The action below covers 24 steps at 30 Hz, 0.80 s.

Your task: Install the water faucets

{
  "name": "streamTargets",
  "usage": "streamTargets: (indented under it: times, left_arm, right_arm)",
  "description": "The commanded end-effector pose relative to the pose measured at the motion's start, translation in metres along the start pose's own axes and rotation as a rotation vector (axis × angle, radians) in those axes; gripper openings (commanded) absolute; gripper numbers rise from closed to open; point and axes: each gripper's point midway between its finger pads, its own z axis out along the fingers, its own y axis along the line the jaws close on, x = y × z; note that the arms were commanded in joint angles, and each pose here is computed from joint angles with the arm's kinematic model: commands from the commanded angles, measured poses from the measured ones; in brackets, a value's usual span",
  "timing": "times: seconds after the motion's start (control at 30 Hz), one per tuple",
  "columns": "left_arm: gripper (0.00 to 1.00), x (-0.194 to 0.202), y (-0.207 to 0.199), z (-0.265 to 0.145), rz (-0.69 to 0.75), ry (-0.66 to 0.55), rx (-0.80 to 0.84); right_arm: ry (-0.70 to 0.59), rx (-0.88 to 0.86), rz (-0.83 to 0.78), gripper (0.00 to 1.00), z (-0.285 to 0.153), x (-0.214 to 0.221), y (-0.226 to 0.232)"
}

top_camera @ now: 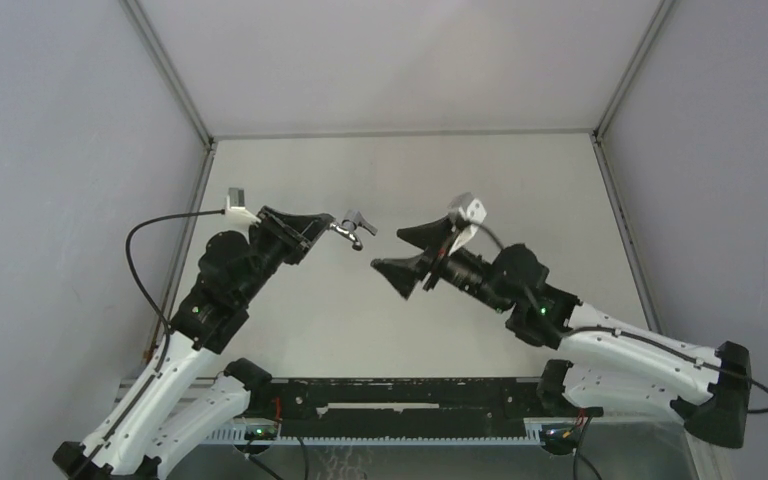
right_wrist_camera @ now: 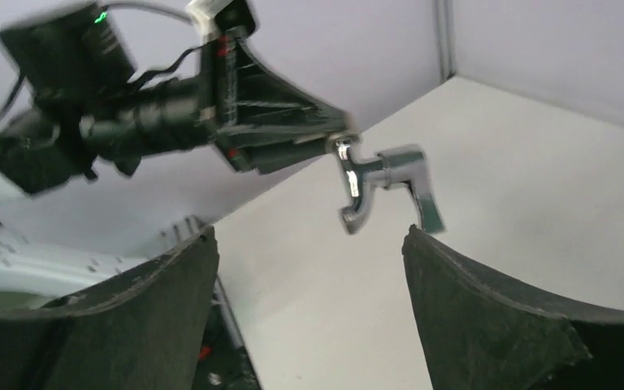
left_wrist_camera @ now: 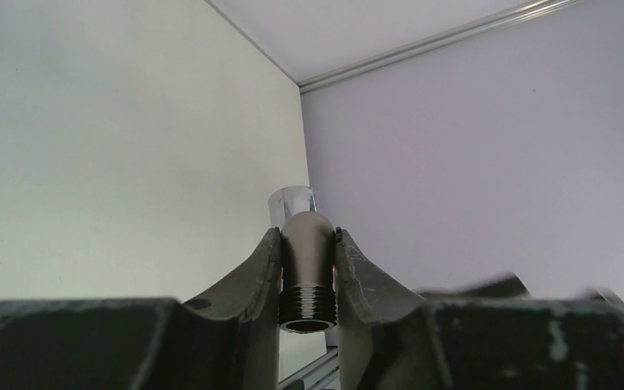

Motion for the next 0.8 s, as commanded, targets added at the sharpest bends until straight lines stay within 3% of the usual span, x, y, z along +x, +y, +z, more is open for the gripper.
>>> streamTargets:
  times: [0.0,0.17,0.3,0.67,0.77]
  left_arm:
    - [0.00,-0.016,-0.030,-0.001,-0.044,-0.044,0.063]
    - [0.00,-0.015,-0.027,0.000,-0.048,-0.033,0.039]
    - [0.00,-0.014,-0.025,0.000,-0.052,-0.031,0.021]
    - [0.00,-0.010,-0.024,0.000,-0.040,-0.007,0.023]
    - [0.00,-0.008,-0.024,0.000,-0.041,0.001,0.023]
  right_arm:
    - [0.029,0.253,-0.733,0.91,-0.008,0.005,-0.026]
    - [0.035,0.285,-1.120,0.92,0.018,0.019,-0.009]
    - [0.033,0.360,-1.330,0.93,0.040,0.029,-0.007]
    - [0.000,0.428,-1.437,0.77,0.076,0.044,-0.019]
    - [-0.009,0.427,-1.436,0.66,0.081,0.046,-0.021]
